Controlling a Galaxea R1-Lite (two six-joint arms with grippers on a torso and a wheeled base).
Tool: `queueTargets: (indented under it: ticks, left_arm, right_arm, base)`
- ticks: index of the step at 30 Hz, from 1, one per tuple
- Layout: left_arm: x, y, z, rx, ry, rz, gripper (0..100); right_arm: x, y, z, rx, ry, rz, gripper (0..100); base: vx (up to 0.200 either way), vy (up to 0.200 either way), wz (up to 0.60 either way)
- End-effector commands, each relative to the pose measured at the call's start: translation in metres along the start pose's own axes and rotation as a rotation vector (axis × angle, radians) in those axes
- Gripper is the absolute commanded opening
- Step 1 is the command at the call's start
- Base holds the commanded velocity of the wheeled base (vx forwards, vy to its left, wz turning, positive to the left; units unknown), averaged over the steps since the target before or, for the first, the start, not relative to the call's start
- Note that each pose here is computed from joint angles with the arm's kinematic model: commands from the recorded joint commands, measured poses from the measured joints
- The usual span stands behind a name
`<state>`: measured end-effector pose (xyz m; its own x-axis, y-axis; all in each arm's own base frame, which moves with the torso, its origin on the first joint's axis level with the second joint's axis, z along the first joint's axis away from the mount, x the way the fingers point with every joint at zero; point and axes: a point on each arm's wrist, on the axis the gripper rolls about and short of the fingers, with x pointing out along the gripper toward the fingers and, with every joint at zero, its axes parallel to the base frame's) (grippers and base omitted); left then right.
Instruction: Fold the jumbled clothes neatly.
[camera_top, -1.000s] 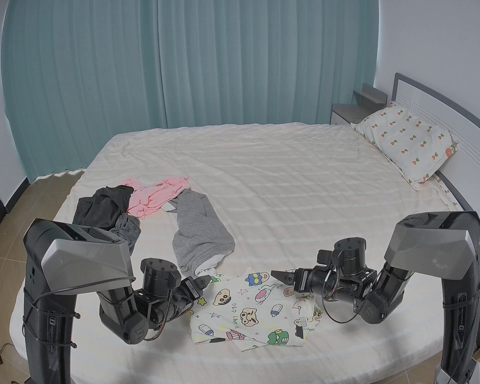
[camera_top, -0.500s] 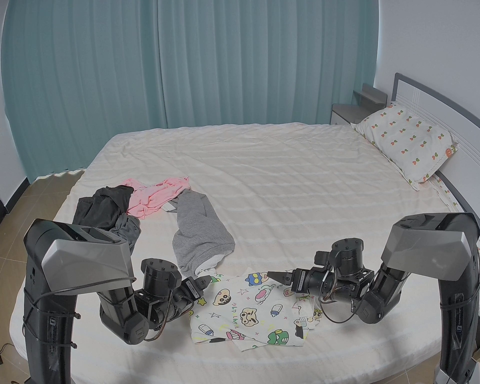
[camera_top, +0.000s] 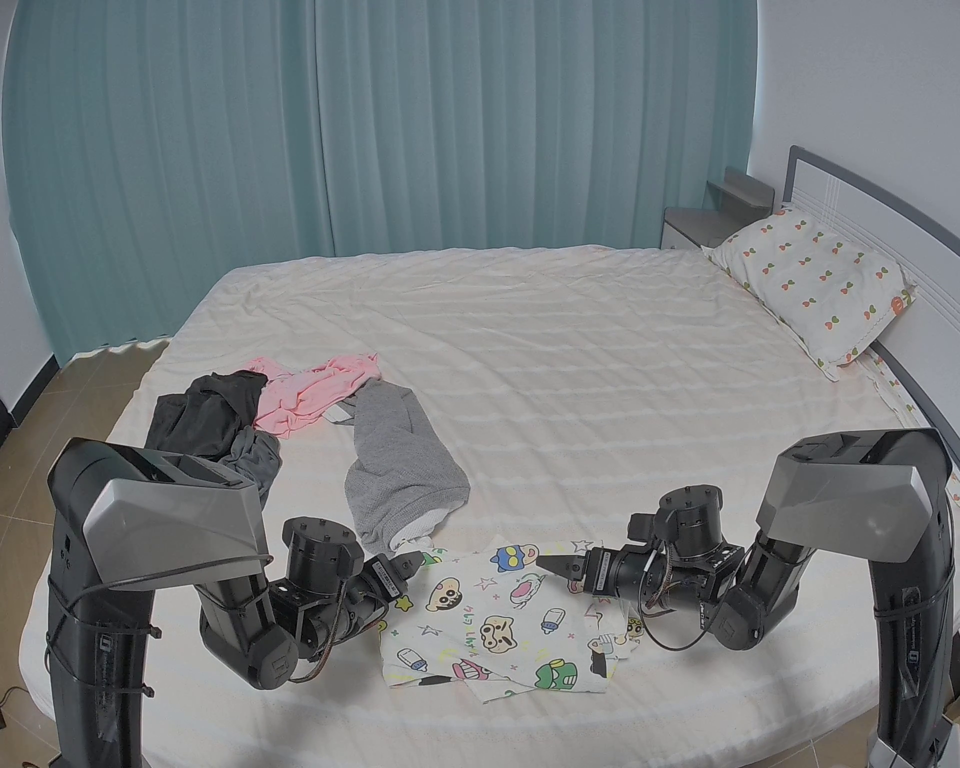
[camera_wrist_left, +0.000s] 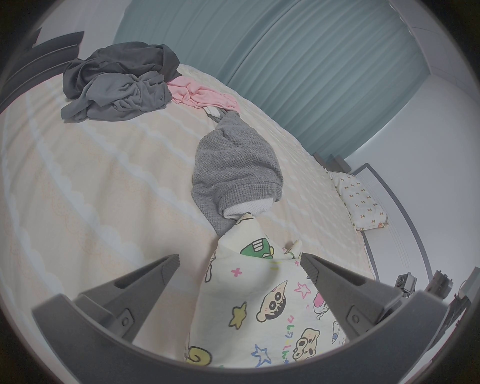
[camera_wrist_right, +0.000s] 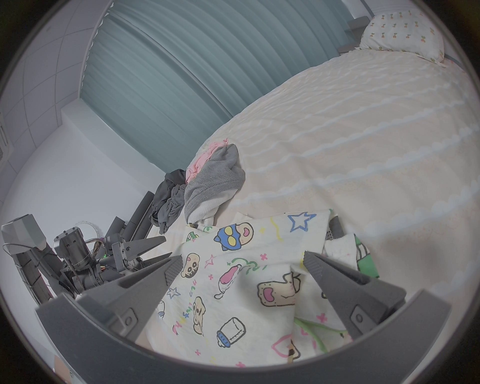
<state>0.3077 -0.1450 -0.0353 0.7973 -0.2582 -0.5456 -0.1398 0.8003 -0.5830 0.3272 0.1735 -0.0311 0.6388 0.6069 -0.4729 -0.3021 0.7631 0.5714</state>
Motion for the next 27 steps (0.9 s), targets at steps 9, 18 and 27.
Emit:
queueTargets:
  ticks: [9, 18, 27]
  left_arm:
    - [0.000, 0.000, 0.000, 0.000, -0.001, 0.001, 100]
    - [0.000, 0.000, 0.000, 0.006, 0.000, 0.001, 100]
    - [0.000, 0.000, -0.001, 0.007, 0.000, 0.002, 100]
  right_arm:
    - [-0.013, 0.004, -0.004, -0.009, 0.009, -0.008, 100]
    - [-0.019, 0.004, -0.013, -0.009, 0.049, -0.019, 100]
    - [-0.013, 0.007, -0.011, 0.018, 0.185, 0.072, 100]
  base:
    - [0.000, 0.000, 0.00]
    - [0.000, 0.000, 0.00]
    - [0.000, 0.000, 0.00]
